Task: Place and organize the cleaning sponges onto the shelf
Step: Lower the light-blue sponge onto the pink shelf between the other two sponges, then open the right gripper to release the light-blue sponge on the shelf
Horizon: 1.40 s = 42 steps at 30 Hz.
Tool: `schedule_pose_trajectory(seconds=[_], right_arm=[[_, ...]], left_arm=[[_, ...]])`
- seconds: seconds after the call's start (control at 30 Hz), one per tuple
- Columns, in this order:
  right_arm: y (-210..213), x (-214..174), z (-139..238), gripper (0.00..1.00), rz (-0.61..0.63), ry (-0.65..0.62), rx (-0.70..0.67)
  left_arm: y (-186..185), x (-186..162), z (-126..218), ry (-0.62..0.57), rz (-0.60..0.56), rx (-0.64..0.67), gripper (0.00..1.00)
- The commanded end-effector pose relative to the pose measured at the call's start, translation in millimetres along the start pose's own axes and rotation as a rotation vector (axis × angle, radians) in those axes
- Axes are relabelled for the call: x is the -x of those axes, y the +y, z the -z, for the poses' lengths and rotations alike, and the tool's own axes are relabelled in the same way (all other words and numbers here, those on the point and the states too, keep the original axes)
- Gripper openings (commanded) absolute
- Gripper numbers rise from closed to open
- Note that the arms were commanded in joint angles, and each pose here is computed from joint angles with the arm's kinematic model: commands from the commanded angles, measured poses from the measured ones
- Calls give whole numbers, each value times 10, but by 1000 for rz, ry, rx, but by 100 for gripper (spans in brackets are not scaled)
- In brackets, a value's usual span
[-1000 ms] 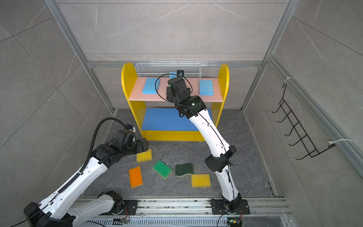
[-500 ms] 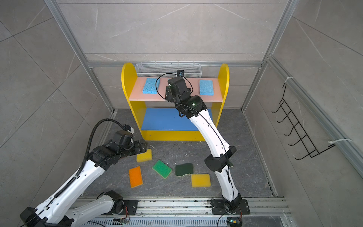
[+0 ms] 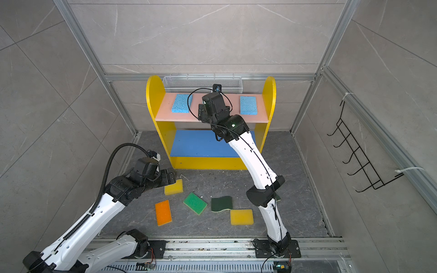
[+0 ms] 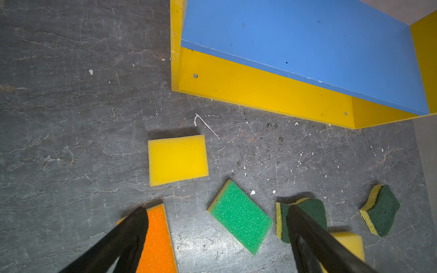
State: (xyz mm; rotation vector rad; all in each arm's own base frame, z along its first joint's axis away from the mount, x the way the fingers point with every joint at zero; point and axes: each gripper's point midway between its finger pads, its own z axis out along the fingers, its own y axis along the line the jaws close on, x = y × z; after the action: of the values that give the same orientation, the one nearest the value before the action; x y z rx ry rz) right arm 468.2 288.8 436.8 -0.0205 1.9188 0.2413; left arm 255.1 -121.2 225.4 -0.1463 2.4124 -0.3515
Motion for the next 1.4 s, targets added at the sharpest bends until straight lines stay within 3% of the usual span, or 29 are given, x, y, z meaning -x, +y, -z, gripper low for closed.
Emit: schedule_pose_trajectory(seconds=[0.0,0.43,0.83,1.07,1.37], right_arm=[[-32,-302,-41,88,36,113,-7],[-207,-142,134,99,215,84,-56],[-170,-197,-77,99,209,110,26],[35,-333,-168,99,202,150,142],[-2,-453,-246,94,209,183,114]], left_arm=[[-24,21,56,-15,-4,-18,94],[-104,45,37,0,-4,-43,94],[-43,75,106,-27,11,-23,94],[-43,82,93,-21,11,-14,94],[-27,79,102,-26,9,-10,94]])
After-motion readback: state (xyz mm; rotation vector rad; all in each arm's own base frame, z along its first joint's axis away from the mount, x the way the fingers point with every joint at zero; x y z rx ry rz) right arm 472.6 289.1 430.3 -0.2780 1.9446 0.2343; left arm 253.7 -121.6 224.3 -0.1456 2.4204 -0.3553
